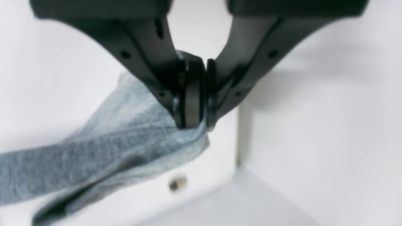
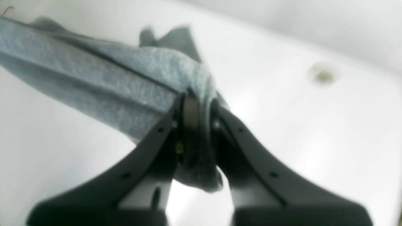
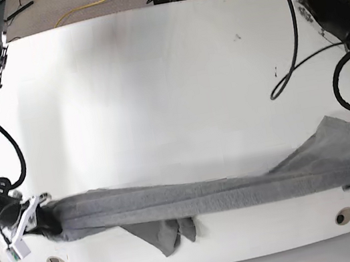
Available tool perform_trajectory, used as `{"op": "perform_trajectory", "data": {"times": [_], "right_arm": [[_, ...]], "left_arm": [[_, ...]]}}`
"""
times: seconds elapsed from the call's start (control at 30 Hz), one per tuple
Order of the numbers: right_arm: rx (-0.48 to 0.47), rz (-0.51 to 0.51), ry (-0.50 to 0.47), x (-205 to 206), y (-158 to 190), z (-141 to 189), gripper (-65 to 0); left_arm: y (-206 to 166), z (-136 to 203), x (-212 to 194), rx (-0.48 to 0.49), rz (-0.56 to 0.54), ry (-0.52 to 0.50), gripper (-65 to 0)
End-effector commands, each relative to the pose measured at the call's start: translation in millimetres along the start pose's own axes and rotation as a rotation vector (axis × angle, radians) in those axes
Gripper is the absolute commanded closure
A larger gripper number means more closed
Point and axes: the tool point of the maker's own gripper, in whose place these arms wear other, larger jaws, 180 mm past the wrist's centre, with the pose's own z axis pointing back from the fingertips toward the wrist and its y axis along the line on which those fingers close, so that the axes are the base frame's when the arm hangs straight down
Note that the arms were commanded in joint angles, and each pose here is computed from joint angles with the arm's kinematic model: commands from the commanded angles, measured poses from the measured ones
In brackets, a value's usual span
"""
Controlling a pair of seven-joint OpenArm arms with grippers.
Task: Fold the T-shirt properly
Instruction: 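Lift the shirt with both grippers, stretch it taut and swing it over the table, then lay the stretched shirt edge down on the table with both grippers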
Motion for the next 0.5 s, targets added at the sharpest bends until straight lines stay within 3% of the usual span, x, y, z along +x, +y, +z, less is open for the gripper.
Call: {"op": "perform_trajectory", "data": {"times": [0.0, 0.23, 0.47], "right_arm": [[-0.033, -0.019, -0.026, -3, -10, 10, -2.1], [-0.009, -0.151, 0.12, -98, 5, 7, -2.1], [0.033, -0.229, 0.202, -150, 20, 15, -2.1]], "left_arm": [[-5, 3, -9, -0.002, -0.027, -0.007, 0.0], [-70, 7, -98, -0.168, -0.078, 0.139, 0.0], [-102, 26, -163, -0.265, -0.111, 0.282, -0.1]]}}
